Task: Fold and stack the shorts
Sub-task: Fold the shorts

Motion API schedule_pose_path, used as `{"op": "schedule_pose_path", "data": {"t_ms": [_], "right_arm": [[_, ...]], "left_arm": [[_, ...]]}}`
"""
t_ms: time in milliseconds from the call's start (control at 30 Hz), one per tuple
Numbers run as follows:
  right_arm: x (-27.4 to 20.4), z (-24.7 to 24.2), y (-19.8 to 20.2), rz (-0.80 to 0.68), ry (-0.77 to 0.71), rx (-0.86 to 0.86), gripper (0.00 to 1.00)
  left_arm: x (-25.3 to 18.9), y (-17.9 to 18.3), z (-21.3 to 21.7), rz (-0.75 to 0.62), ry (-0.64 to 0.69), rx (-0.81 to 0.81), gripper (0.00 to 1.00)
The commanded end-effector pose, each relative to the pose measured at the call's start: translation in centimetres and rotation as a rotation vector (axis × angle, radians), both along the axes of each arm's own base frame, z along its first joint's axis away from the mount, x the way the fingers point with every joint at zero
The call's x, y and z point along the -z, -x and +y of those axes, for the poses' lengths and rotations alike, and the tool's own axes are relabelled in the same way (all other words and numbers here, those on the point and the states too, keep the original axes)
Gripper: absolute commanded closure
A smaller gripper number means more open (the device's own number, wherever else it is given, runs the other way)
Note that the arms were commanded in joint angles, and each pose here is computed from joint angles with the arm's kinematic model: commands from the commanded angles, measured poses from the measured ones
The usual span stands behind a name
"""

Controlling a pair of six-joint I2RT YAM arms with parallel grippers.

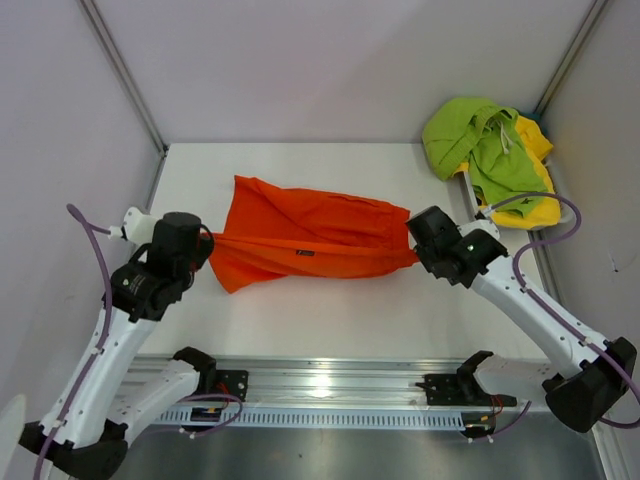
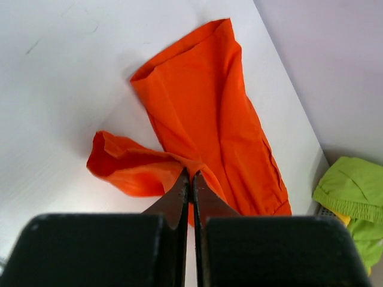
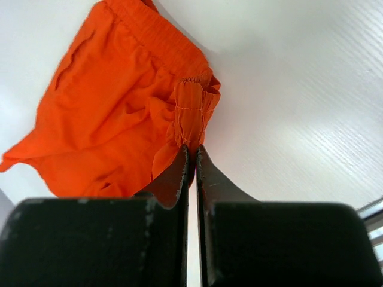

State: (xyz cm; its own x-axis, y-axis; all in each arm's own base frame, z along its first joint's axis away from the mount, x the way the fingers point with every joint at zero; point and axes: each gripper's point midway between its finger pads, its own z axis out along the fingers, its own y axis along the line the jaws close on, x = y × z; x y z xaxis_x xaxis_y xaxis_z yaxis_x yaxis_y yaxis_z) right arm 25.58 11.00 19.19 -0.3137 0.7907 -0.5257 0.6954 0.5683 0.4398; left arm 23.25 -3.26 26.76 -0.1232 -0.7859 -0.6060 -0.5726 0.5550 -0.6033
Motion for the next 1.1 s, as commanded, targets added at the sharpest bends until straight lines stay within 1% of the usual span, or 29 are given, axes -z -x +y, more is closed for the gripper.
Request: {"op": "schedule_pose_path", "data": {"t_ms": [0,33,100,133,167,233,267,367,400,433,467,533,567,633,733,833,1000,1067], "right_arm": [[-1.7,-1.9,-1.9,-0.063,0.053,0.064,1.00],[-2.0,-1.9,-2.2,-0.066,0.044,0.066,1.00],[-2.0,-2.2,-3.0,-0.065,0.048,0.078,1.00],[-1.6,-2.1,-3.4,-0.046,0.046,0.080,1.00],[-1.9,-1.9,-4.0,-0.055,0.041,0.075,1.00],[-1.4,-2.0,-5.0,-0.040,0.039,0.090,1.00],[-1.6,-1.9,-5.5,-0.041,0.040,0.084,1.00],[-1.1,-2.0,-6.9,-0.027,0.043,0.099,1.00],[-1.5,-1.8,-7.5,-0.035,0.039,0.092,1.00],[-1.6,-1.8,-8.2,-0.040,0.037,0.094,1.00],[-1.0,-1.5,-8.6,-0.021,0.042,0.088,1.00],[-1.6,-1.2,-9.6,-0.032,0.039,0.085,1.00],[-1.0,-0.9,-10.0,-0.016,0.048,0.082,1.00],[-1.7,-0.8,-10.7,-0.025,0.049,0.083,1.00],[-2.2,-0.3,-11.5,-0.033,0.045,0.072,1.00],[-2.9,0.0,-11.3,-0.052,0.038,0.067,1.00],[-4.0,0.3,-9.4,-0.088,0.015,0.058,1.00],[-3.7,0.5,-8.4,-0.082,0.011,0.052,1.00]], "left_arm": [[-2.1,-2.9,0.6,-0.051,-0.055,0.080,1.00],[-2.1,-3.9,0.0,-0.040,-0.047,0.108,1.00],[-1.7,-4.8,0.6,-0.006,-0.071,0.099,1.00],[-3.0,-5.5,0.7,-0.036,-0.075,0.096,1.00],[-2.7,-6.1,0.9,-0.014,-0.103,0.091,1.00],[-3.6,-7.0,1.2,-0.031,-0.113,0.076,1.00],[-3.2,-7.7,1.1,-0.011,-0.127,0.089,1.00],[-4.4,-9.1,1.2,-0.019,-0.140,0.092,1.00],[-3.6,-9.8,1.2,0.010,-0.150,0.090,1.00],[-4.2,-10.3,1.2,-0.005,-0.153,0.091,1.00],[-4.1,-10.7,1.1,-0.002,-0.160,0.091,1.00],[-3.7,-11.6,1.3,0.010,-0.166,0.082,1.00],[-4.2,-11.9,1.6,0.003,-0.167,0.074,1.00],[-4.0,-12.7,1.6,0.011,-0.168,0.076,1.00],[-4.6,-13.3,1.9,0.003,-0.169,0.071,1.00],[-5.3,-13.3,1.9,-0.012,-0.165,0.073,1.00],[-5.9,-12.4,1.5,-0.027,-0.144,0.100,1.00],[-6.2,-11.6,1.3,-0.039,-0.131,0.108,1.00]]}}
